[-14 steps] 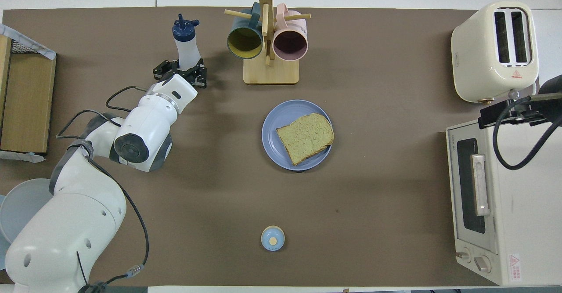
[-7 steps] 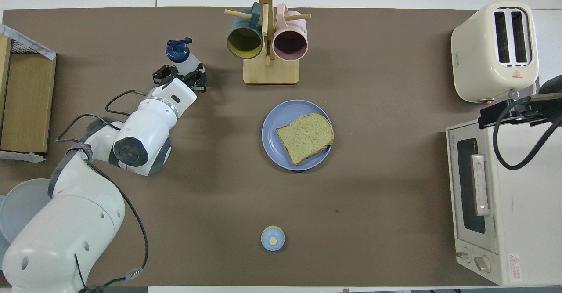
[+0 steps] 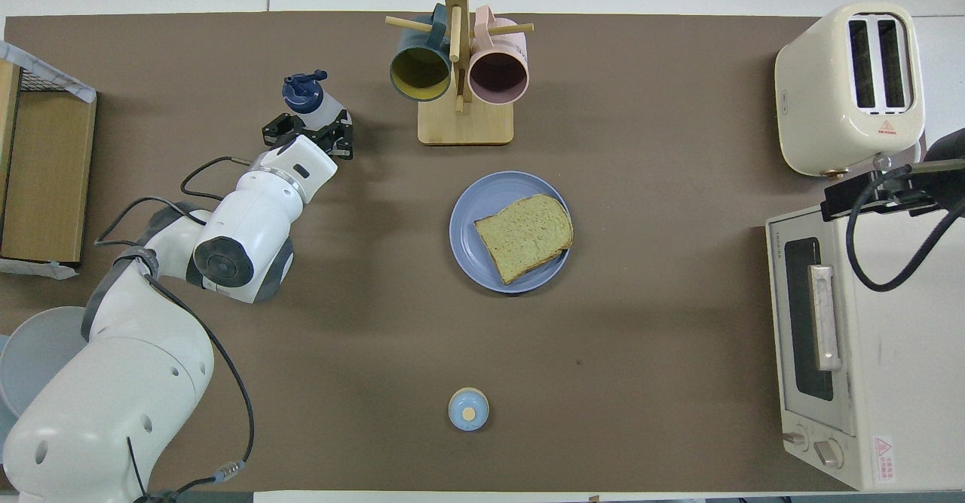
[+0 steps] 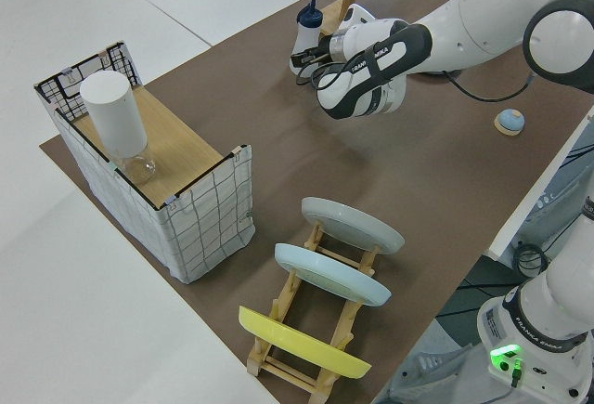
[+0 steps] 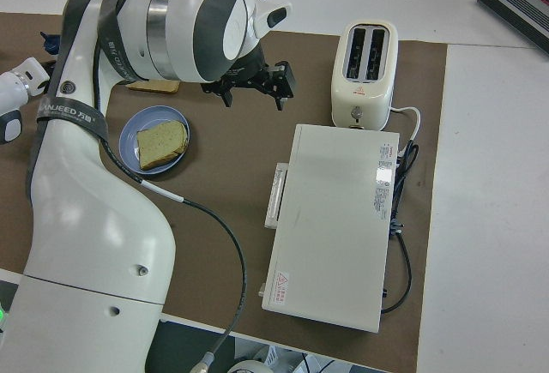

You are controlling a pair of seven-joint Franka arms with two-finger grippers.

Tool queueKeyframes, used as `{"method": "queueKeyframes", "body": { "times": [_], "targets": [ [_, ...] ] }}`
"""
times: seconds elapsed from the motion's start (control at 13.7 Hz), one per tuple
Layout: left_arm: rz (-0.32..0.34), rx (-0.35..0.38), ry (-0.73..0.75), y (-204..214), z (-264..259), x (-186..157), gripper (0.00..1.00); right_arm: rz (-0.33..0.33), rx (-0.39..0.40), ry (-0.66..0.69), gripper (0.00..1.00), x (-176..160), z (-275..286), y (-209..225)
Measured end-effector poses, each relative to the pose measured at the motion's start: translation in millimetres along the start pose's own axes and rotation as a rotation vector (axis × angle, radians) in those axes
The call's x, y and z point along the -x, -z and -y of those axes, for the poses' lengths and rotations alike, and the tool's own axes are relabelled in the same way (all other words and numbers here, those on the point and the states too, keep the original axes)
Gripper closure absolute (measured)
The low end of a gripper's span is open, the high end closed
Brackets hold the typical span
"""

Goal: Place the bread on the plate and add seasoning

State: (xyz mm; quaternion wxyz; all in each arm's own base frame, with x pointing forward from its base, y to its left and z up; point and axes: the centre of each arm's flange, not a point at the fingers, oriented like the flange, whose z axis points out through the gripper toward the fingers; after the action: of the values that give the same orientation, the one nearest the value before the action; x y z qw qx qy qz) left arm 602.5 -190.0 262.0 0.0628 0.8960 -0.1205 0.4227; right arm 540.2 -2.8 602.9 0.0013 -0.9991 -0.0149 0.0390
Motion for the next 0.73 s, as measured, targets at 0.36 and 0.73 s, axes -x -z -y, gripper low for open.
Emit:
{"method": "queueKeyframes", "body": {
  "times": [0.36, 0.73],
  "targets": [
    [0.017, -0.005, 0.002, -1, 2, 6, 0.4, 0.0, 0.0, 0.0, 0.0, 0, 0, 0],
    [0.061, -0.015, 0.008, -3, 7, 27, 0.04, 0.0, 0.0, 0.0, 0.0, 0, 0, 0]
  ]
}}
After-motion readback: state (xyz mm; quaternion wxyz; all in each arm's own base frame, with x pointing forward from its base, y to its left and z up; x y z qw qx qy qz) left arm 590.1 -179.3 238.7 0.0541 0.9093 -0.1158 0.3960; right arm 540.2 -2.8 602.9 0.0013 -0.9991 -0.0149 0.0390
